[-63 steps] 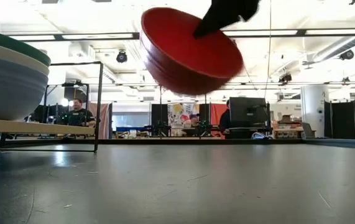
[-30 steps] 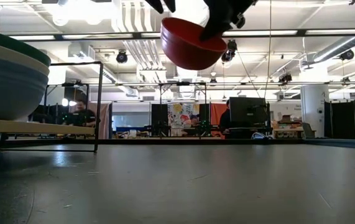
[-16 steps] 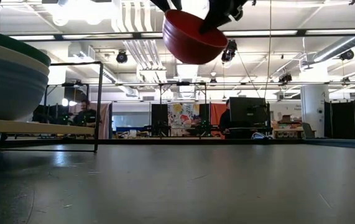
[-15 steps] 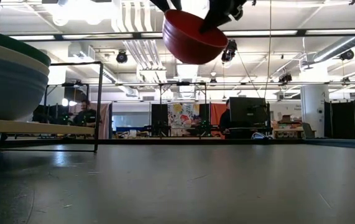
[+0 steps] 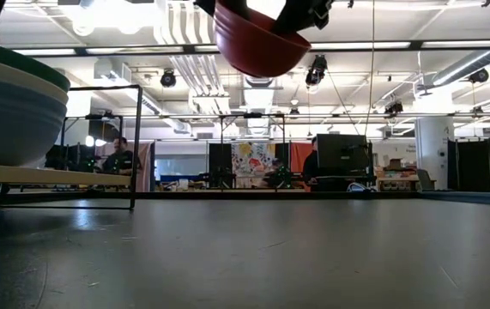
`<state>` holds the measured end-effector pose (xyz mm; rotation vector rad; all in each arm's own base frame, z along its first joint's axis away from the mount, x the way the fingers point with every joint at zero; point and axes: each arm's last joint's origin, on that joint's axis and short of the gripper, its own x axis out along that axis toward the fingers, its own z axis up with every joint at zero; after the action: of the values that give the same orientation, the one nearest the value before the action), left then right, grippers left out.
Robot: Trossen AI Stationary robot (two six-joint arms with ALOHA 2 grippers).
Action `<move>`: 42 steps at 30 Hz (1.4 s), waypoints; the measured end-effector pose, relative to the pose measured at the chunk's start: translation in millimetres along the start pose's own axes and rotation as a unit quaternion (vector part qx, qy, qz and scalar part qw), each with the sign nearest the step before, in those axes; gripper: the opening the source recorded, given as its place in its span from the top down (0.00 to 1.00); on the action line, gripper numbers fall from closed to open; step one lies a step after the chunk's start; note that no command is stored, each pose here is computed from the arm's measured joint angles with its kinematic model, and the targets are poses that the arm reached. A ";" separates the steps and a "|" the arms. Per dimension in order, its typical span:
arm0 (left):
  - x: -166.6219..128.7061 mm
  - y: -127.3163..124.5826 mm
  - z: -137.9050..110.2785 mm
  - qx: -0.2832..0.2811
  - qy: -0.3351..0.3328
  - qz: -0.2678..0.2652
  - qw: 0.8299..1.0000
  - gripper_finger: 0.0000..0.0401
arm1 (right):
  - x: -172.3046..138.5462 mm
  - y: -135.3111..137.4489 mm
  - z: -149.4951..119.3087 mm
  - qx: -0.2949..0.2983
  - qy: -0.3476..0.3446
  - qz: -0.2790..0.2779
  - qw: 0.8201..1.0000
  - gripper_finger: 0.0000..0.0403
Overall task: Place and stack bowls onto a shelf
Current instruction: Stack the orange bowl on the green bowl on the shelf
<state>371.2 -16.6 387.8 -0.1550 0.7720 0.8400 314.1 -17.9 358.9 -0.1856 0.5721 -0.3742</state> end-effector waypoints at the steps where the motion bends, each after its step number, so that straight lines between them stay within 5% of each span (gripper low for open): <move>1: 0.4 0.2 0.2 0.003 0.000 0.000 1.000 0.71 | -0.1 0.2 0.0 0.000 0.000 0.000 1.000 0.98; 8: 2.1 0.9 -0.4 0.013 0.003 0.006 1.000 0.98 | -1.2 2.4 0.6 -0.004 -0.003 0.013 1.000 0.97; 17: 12.5 -7.5 -4.7 0.027 0.034 -0.013 0.999 0.99 | -4.3 5.6 -2.0 0.024 0.022 0.075 0.997 0.77; 29: 36.0 -19.8 -21.6 0.086 0.154 -0.058 0.983 1.00 | -39.4 -7.2 5.0 0.044 0.128 0.109 0.985 0.47; 37: -7.6 -4.1 -33.2 0.099 0.173 -0.044 0.979 1.00 | -74.5 -20.4 -6.4 0.060 0.175 0.111 0.976 0.46; 42: -47.1 9.7 -40.5 0.056 0.145 -0.068 0.986 0.99 | -100.8 -31.1 -11.1 0.083 0.161 0.109 0.977 0.46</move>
<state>322.1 -55.7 391.7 -0.2307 1.0666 0.6495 220.6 -7.4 407.8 0.1012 0.8682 -0.2380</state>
